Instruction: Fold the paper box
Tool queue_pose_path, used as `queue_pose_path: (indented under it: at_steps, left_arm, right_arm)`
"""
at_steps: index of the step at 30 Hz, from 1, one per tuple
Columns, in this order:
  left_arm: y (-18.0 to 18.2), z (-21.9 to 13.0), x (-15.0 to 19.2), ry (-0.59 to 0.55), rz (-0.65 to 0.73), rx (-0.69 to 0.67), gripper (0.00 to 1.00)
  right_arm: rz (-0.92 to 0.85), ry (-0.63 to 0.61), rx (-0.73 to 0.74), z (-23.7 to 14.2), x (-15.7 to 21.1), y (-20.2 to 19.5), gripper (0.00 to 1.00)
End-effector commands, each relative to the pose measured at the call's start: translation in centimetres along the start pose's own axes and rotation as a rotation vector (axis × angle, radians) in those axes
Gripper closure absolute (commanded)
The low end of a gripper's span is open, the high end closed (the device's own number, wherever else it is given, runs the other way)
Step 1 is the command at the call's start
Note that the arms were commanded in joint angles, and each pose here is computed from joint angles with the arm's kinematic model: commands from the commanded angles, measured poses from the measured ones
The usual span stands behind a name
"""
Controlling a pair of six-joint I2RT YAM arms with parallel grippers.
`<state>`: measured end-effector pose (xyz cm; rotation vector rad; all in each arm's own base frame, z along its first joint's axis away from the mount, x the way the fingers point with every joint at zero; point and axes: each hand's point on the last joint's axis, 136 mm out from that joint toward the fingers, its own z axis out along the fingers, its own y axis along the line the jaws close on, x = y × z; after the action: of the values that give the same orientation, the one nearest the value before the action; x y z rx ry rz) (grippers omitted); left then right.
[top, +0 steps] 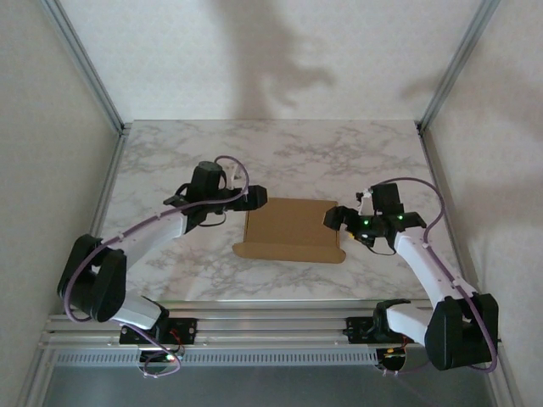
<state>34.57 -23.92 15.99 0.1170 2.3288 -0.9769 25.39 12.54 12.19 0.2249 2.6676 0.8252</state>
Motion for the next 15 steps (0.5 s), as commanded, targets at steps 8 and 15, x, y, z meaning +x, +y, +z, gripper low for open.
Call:
queue_pose_path:
  at_steps: [8, 15]
  left_arm:
    - [3.4, -0.7, 9.4, 0.212, -0.118, -0.063, 0.01]
    - [2.5, 0.2, 9.7, 0.212, -0.127, -0.015, 0.01]
  right_arm:
    - [0.013, 0.07, -0.014, 1.9, 1.6, -1.0, 0.01]
    - [-0.004, 0.062, -0.036, 2.7, 1.1, -0.7, 0.01]
